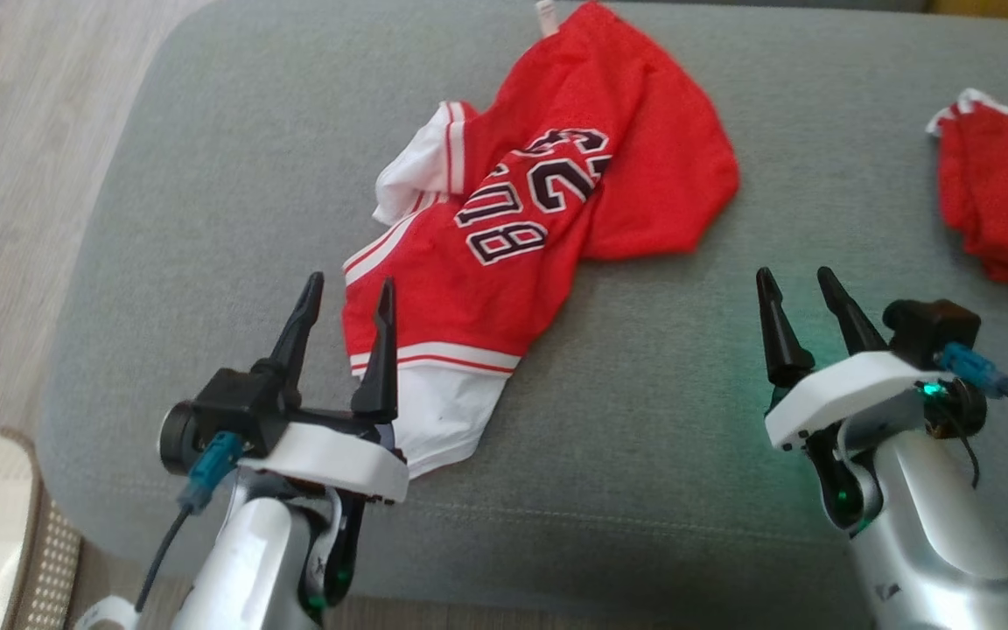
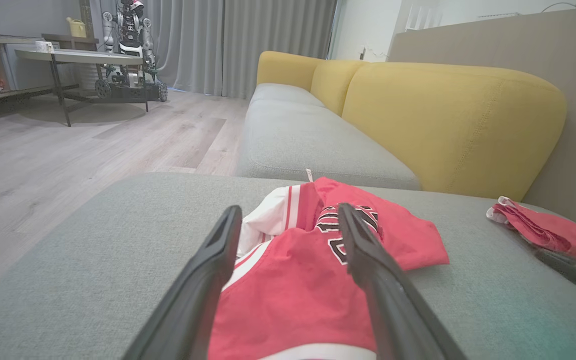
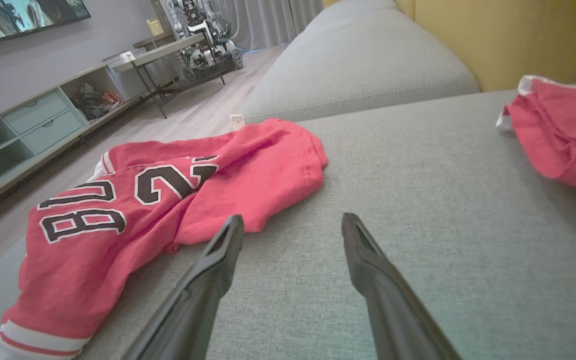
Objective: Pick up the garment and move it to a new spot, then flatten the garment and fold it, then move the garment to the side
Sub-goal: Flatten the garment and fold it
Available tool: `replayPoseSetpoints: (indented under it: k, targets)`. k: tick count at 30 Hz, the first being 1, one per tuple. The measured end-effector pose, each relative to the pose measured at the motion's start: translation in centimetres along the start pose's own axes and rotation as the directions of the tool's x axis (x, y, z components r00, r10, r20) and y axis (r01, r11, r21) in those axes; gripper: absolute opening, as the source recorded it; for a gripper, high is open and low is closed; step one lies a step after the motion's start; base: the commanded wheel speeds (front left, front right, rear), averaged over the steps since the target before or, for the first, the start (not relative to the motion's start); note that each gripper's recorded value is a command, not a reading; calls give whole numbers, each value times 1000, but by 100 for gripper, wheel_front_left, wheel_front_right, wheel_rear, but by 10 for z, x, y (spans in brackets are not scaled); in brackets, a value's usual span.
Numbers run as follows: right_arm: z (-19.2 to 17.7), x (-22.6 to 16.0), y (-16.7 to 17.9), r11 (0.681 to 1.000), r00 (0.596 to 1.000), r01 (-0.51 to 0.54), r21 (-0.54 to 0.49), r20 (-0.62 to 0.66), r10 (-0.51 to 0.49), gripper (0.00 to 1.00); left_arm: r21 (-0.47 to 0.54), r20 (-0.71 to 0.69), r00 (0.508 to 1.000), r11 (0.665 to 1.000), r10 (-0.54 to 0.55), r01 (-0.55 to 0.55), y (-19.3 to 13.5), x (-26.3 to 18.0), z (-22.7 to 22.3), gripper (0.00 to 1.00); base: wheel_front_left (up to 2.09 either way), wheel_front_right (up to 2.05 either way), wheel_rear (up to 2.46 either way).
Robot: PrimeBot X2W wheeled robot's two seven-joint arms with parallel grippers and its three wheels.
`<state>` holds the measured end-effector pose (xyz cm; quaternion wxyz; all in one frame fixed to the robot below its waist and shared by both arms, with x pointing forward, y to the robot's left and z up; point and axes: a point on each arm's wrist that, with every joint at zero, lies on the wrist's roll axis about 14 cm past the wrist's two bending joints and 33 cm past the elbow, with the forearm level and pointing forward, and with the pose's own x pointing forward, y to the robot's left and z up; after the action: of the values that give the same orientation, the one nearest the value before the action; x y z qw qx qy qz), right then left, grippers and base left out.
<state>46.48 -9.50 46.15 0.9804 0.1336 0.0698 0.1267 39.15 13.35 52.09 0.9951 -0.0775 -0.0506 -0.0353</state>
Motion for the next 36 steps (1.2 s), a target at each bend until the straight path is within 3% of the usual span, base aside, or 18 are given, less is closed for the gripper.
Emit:
replayPoseSetpoints:
  k: [11,21,22,23,28,36]
  targets:
    - [-18,52,15,991,994,-14,131,-109,28,100,18,-33,998,999,48,-47,16,-1,-10,100,0,0,0]
    - [-67,93,24,970,957,54,237,-289,17,100,33,-67,989,991,131,-129,41,-8,-18,100,0,0,0]
    - [-69,96,25,968,954,58,245,-298,18,55,36,-67,988,990,138,-136,43,-8,-18,100,0,0,0]
    - [-70,99,27,966,953,59,252,-302,21,0,39,-68,987,989,146,-143,45,-9,-18,100,0,0,0]
    - [-64,108,34,975,960,33,221,-280,31,0,43,-67,986,988,154,-152,47,-10,-17,100,0,0,0]
    - [-18,99,9,999,985,-23,-40,-171,16,0,27,-33,993,993,115,-114,34,-8,-6,100,0,0,0]
